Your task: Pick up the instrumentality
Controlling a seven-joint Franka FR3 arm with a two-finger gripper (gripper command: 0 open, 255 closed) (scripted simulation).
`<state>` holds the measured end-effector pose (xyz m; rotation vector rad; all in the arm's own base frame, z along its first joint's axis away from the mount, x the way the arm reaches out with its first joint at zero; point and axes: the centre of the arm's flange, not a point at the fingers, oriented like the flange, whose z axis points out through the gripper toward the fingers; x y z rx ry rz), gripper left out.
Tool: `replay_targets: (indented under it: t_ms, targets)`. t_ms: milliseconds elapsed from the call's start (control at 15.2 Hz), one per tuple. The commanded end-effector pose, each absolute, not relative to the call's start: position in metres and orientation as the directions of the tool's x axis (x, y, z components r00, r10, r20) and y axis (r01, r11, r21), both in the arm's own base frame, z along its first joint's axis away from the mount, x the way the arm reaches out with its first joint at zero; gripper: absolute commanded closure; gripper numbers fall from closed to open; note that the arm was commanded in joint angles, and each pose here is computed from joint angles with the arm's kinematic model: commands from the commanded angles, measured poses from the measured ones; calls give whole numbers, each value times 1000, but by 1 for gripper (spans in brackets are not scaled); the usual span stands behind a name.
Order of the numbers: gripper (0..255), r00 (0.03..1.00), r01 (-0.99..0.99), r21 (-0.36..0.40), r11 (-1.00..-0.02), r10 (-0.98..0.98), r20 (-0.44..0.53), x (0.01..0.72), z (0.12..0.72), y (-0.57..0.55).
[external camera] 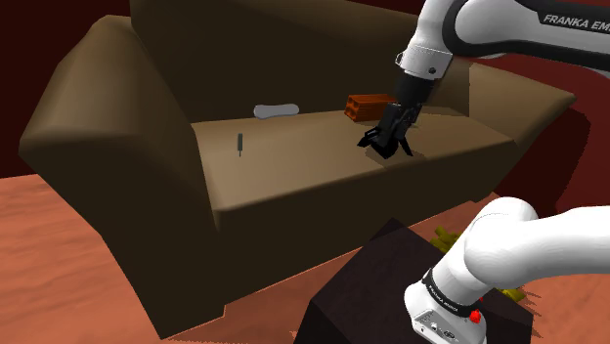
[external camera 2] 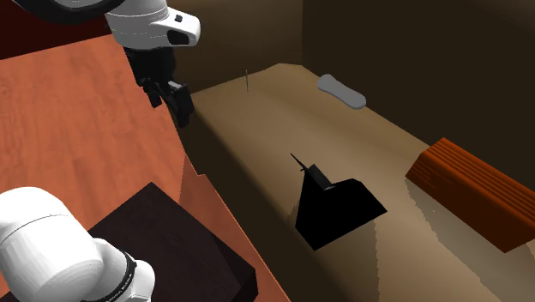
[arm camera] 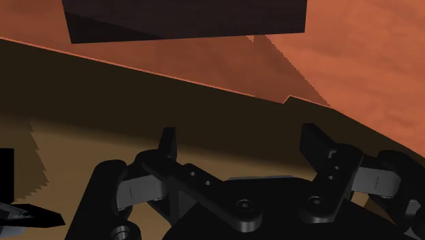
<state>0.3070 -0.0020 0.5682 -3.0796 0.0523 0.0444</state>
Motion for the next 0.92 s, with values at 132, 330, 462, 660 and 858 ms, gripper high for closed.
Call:
replay_targets:
  t_ms: [132,330,462,660,858]
  targets:
    - [0,999,36,-49,-998,35,14,297,558,-24]
    - [0,987,140,-25,-990,137,78,287,543,-59]
    - [0,971,207,-5,-978,205,119,282,533,-82]
    - [0,935,305,29,-952,306,178,279,518,-119]
    - [0,886,398,69,-915,402,231,281,504,-155]
